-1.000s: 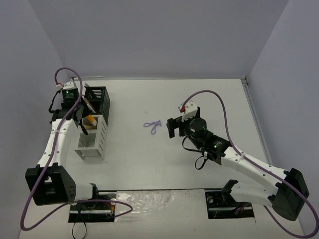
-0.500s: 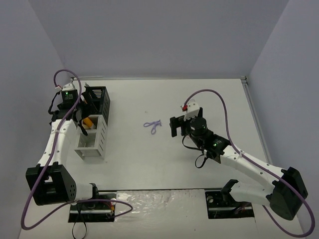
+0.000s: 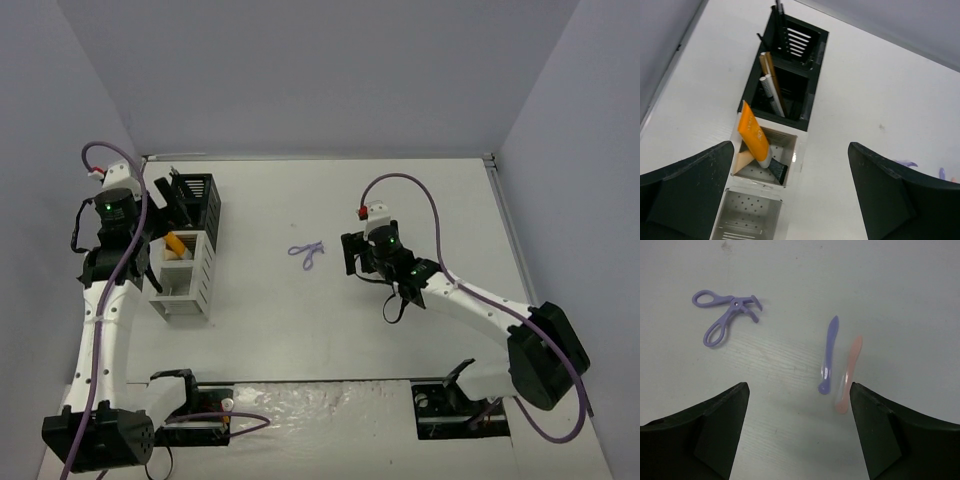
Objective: Organize the makeup
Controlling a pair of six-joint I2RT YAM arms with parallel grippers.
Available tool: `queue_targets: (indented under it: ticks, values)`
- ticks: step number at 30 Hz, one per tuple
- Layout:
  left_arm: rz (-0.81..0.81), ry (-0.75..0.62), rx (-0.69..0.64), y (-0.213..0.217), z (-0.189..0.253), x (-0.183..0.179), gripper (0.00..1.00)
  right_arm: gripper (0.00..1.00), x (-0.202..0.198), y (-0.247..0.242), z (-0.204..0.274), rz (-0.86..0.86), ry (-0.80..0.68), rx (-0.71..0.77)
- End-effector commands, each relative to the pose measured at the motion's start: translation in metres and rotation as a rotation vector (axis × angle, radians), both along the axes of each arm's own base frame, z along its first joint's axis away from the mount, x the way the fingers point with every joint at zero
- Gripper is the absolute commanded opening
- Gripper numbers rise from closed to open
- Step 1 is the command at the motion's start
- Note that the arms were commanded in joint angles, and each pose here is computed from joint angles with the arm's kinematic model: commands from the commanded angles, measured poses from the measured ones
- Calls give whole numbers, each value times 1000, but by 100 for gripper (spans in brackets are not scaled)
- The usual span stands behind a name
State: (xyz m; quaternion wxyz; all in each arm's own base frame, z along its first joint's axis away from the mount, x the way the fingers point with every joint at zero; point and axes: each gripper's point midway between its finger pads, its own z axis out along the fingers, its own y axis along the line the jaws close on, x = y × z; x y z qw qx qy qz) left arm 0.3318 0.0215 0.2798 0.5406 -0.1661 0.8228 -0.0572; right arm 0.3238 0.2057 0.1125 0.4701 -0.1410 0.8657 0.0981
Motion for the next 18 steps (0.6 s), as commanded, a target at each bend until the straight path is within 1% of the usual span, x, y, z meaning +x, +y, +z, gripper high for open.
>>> queue_targets:
  ticks: [1,4,6,12,18]
  values:
    - [-157,-77,-30,-28,15,8,97,73,25,37,24,75,-35,70]
    - [-173,-71,-45,-32,14,8,97,70,36,53,9,99,5,67]
    - [-172,-71,-51,-33,14,8,97,68,47,60,12,89,1,79]
    - [-171,-65,-59,-33,12,6,97,57,76,82,-6,33,33,117]
    - [-175,-66,-67,-35,12,5,97,51,88,93,-17,2,46,152]
